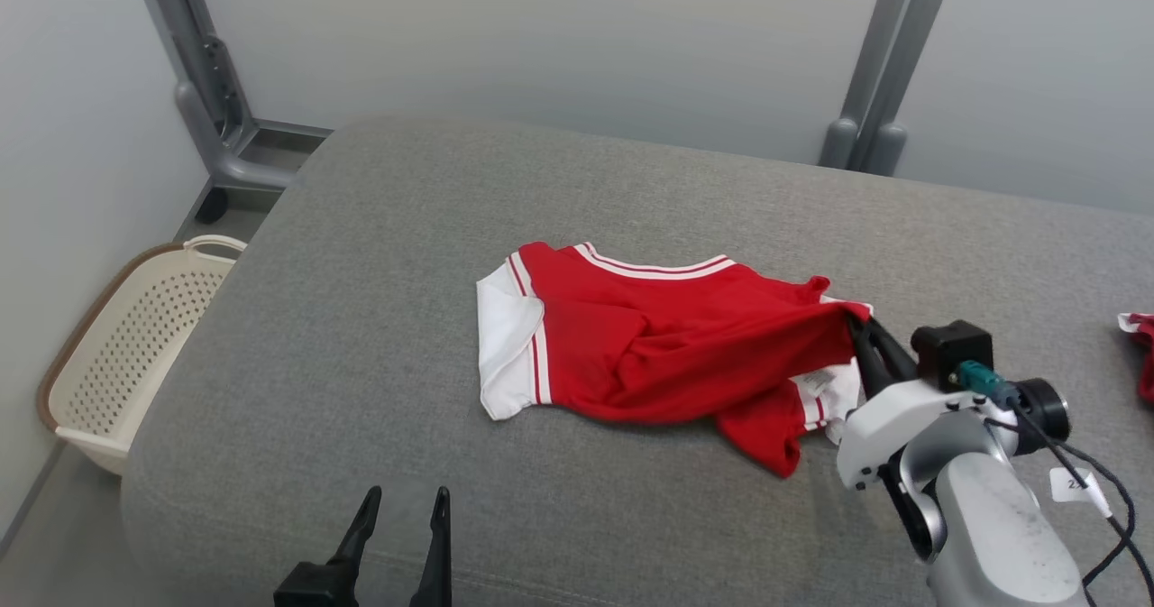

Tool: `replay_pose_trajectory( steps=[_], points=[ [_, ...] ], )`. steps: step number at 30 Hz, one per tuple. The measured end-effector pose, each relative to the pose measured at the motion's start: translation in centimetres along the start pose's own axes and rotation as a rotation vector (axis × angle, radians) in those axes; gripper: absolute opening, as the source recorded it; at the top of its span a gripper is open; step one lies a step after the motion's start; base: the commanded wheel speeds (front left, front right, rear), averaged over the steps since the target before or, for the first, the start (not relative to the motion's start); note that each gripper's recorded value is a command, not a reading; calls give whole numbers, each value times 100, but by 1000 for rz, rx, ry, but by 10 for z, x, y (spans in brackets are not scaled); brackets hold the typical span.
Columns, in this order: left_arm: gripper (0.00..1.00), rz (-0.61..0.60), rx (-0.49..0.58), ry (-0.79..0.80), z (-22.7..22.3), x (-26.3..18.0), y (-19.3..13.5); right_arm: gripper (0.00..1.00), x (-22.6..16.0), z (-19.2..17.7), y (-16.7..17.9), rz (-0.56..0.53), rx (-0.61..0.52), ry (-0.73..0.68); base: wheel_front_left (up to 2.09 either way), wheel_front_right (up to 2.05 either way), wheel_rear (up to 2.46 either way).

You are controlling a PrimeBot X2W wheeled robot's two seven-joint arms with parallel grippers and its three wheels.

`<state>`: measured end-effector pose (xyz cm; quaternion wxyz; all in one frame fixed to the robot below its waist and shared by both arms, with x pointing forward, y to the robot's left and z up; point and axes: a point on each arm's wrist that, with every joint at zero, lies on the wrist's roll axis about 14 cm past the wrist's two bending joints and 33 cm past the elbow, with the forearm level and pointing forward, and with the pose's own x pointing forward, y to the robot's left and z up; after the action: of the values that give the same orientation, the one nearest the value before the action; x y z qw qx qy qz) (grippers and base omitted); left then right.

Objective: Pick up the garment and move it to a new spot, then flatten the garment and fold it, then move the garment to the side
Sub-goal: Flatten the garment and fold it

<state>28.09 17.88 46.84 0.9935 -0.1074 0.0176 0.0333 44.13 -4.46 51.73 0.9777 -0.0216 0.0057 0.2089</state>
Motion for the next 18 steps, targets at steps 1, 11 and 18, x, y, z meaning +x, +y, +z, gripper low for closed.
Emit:
replay_pose_trajectory(
  steps=[1,11,18],
  points=[
    [100,-10,1,-2,0,1,-3,0,-1,10,-9,-26,-18,-19,0,0,0],
    [100,-70,-3,3,-1,9,-21,0,-26,37,-90,-247,-126,5,0,0,0],
    [100,-67,2,14,-3,13,-19,0,-43,14,-142,-373,-142,130,0,0,0]
  ],
)
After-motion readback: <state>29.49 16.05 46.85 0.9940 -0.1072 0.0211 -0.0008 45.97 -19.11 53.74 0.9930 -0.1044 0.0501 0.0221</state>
